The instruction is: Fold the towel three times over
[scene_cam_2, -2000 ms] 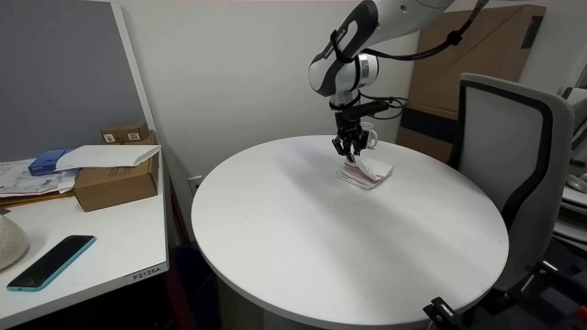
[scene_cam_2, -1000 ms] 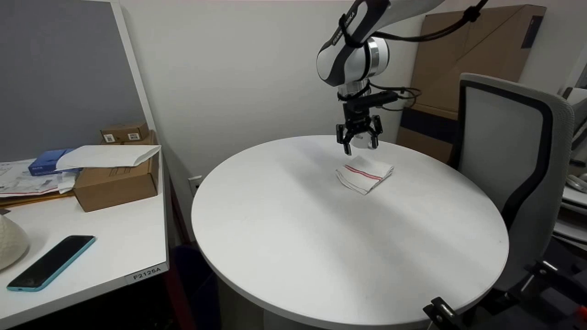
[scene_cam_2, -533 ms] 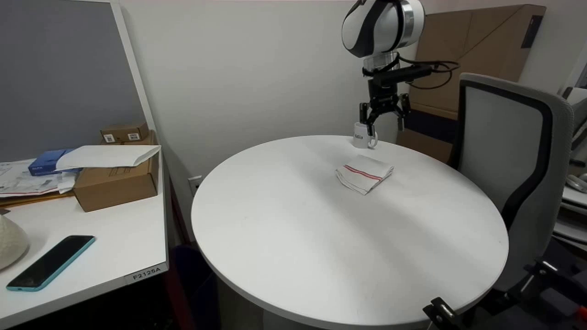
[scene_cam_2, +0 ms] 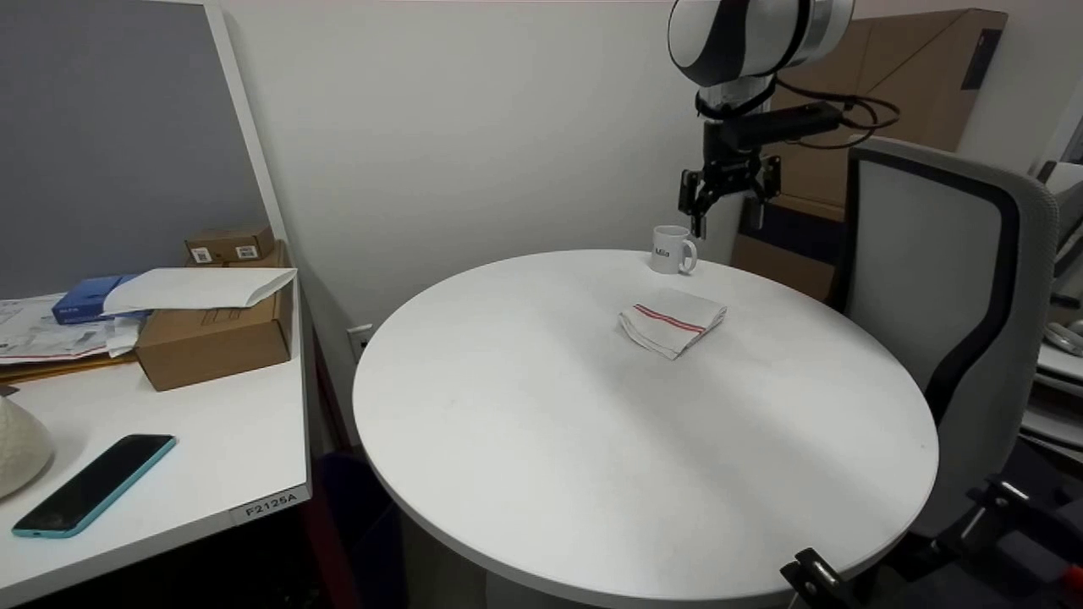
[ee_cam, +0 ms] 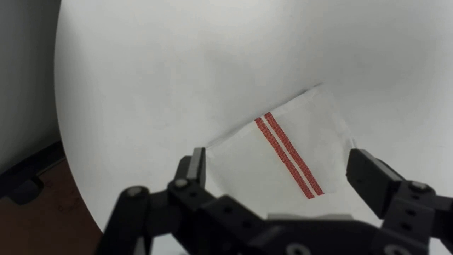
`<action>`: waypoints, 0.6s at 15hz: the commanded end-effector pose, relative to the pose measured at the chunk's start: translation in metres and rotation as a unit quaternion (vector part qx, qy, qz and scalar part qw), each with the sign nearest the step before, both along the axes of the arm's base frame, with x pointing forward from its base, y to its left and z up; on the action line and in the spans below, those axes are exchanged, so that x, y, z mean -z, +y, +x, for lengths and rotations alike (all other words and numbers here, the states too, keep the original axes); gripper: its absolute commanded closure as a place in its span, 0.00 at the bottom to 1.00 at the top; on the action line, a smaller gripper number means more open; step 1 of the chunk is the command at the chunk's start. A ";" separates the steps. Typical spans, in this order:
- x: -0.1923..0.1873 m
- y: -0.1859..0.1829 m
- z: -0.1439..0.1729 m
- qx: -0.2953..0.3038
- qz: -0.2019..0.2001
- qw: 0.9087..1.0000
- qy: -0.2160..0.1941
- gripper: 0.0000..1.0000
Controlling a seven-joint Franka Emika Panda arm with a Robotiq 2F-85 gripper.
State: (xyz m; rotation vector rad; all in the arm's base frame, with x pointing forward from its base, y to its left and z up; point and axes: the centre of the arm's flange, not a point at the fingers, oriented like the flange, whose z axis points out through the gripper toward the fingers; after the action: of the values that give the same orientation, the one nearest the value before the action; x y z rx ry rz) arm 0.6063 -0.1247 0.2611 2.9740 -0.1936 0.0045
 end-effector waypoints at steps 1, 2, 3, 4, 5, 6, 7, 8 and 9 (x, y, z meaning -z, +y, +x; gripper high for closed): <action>-0.017 0.023 -0.081 -0.031 0.007 0.999 -0.036 0.00; -0.019 0.028 -0.093 -0.035 0.012 0.998 -0.041 0.00; -0.020 0.032 -0.106 -0.042 0.015 0.998 -0.046 0.00; -0.021 0.037 -0.119 -0.046 0.016 0.997 -0.052 0.00; -0.023 0.041 -0.133 -0.049 0.017 0.997 -0.056 0.00; -0.025 0.045 -0.147 -0.052 0.018 0.997 -0.060 0.00; -0.027 0.049 -0.163 -0.052 0.019 0.997 -0.062 0.00; -0.011 0.037 -0.107 -0.038 0.020 0.998 -0.045 0.00; -0.013 0.041 -0.122 -0.042 0.021 0.998 -0.046 0.00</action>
State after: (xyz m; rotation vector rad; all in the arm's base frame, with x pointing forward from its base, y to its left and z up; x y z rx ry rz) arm 0.4839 -0.0839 0.2737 3.0243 -0.0806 0.1498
